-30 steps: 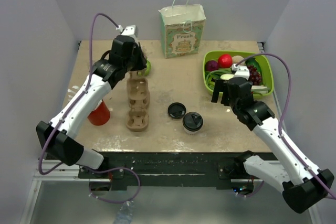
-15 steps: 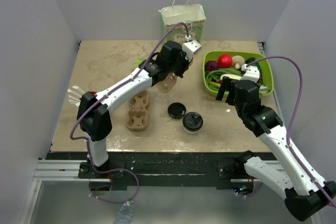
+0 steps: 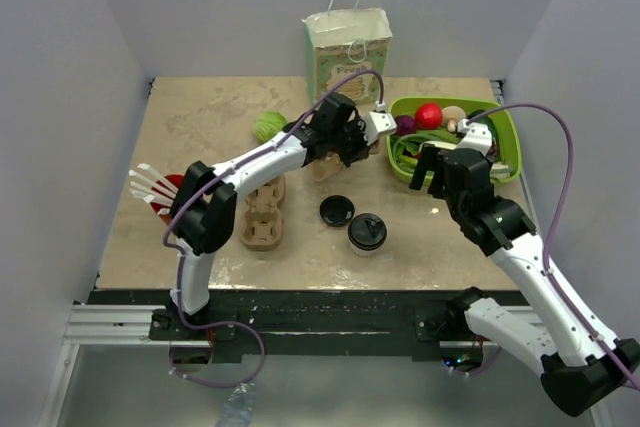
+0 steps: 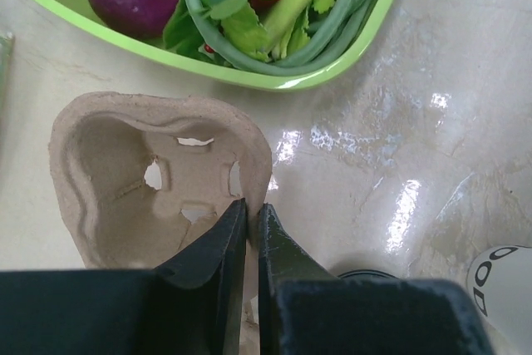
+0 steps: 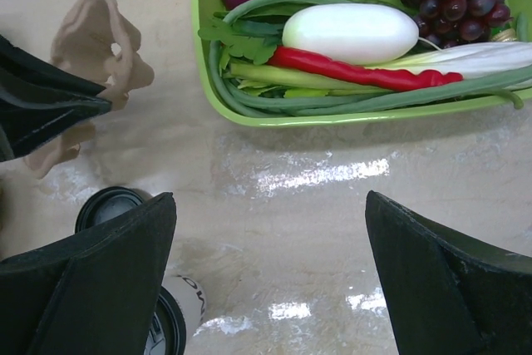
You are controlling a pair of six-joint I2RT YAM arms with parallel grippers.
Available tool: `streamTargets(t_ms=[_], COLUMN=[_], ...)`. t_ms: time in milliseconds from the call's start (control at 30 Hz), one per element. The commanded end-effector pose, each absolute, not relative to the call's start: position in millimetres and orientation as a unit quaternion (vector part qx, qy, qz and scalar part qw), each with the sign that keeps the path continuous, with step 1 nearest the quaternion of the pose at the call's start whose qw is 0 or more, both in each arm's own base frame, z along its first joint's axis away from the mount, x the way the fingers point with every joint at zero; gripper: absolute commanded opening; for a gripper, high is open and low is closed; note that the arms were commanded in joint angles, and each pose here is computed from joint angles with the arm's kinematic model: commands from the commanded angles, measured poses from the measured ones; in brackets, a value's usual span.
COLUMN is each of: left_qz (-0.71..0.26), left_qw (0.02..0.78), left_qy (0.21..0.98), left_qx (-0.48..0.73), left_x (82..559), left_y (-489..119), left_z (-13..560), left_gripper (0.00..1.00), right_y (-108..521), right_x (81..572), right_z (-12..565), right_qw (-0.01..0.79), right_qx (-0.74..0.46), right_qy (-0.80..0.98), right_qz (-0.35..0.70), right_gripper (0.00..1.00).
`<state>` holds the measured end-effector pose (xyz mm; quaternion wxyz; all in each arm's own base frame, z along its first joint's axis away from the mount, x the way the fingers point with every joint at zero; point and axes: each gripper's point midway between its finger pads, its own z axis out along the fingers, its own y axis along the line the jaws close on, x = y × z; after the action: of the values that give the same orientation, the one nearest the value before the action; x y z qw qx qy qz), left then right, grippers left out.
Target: Pack the takeout coffee
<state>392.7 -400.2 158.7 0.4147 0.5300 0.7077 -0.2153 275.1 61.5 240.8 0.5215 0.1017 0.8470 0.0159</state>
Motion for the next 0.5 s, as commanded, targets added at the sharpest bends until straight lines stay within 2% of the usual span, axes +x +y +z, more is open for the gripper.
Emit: streamTargets(t_ms=[0,267,467], left_qz=[-0.223,-0.250,-0.257], left_qw=[0.431,0.403,0.411], left_qy=[0.690,0.691,0.694], left_qx=[0.537,0.545,0.531], left_x=[402,385,381], left_y=[-412,-419,-417], left_z=[154,133,143], left_gripper=[0.00,0.02,0.34], right_y=[60,56,56], right_x=[279,274,273], right_z=[259,254,260], right_qw=[0.535,0.529,0.535], right_qx=[0.120,0.125,0.125], right_qy=[0.836,0.839,0.835], right_qz=[0.023,0.014,0.020], right_gripper=[0.98,0.98,0.98])
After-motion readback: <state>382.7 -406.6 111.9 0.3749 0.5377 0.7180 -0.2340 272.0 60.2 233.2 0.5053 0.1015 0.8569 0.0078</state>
